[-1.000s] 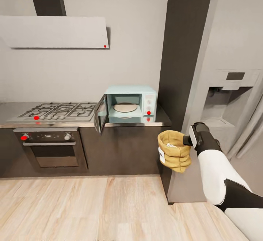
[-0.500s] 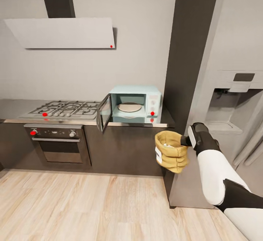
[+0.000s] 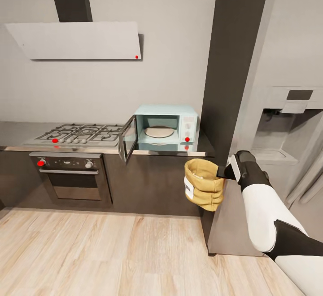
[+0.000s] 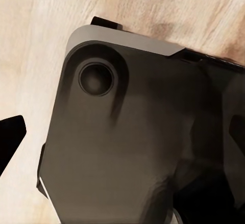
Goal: In the kitchen, take the popcorn bag from the countertop, put it into the microwave, and heat it until the popcorn is cooked so the cooked popcorn ends up inside the bag.
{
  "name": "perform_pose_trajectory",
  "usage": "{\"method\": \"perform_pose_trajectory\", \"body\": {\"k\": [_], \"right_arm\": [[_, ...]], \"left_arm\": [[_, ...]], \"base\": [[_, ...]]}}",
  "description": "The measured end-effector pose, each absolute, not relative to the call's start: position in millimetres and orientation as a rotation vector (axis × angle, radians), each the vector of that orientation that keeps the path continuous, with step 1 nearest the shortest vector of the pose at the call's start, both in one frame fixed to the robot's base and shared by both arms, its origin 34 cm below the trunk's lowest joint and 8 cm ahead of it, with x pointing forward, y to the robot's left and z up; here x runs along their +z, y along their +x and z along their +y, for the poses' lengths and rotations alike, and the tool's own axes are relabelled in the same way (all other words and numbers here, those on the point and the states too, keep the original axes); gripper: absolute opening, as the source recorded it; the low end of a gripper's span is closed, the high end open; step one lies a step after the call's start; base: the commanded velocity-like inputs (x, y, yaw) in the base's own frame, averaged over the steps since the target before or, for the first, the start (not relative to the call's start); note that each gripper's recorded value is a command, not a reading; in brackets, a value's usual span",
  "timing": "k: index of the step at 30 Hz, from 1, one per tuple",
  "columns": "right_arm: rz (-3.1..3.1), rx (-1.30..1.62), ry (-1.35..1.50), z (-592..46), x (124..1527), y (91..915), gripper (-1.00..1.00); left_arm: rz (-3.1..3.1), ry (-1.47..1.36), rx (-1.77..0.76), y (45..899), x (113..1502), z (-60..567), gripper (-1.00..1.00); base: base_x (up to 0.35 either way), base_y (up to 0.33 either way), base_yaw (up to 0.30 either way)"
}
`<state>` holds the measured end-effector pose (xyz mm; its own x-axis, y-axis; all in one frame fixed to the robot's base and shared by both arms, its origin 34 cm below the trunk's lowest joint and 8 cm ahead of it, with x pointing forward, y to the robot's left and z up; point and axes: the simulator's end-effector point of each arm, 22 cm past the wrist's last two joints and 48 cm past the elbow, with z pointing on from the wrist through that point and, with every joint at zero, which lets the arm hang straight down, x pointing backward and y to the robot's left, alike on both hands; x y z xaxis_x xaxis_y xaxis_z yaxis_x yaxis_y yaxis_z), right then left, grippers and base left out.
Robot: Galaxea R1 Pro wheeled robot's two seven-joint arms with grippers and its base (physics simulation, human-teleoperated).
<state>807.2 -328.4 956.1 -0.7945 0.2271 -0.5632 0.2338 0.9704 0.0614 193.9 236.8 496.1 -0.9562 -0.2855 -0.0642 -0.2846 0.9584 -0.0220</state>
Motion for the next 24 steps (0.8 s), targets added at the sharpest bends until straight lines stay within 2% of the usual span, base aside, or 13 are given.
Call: {"method": "perform_pose_trajectory", "body": {"k": [15,24], "right_arm": [[2.522,-0.018,0.319,-327.5,955.1,806.8,-1.00],[2.521,-0.030,0.320,-330.3,955.8,806.3,-1.00]], "left_arm": [[3.041,-0.443,-0.021,194.5,496.2,236.3,1.00],[3.043,-0.444,-0.020,193.8,496.3,236.3,1.00]], "base": [[0.006,0.004,0.000],[0.173,0.216,0.000]]}}
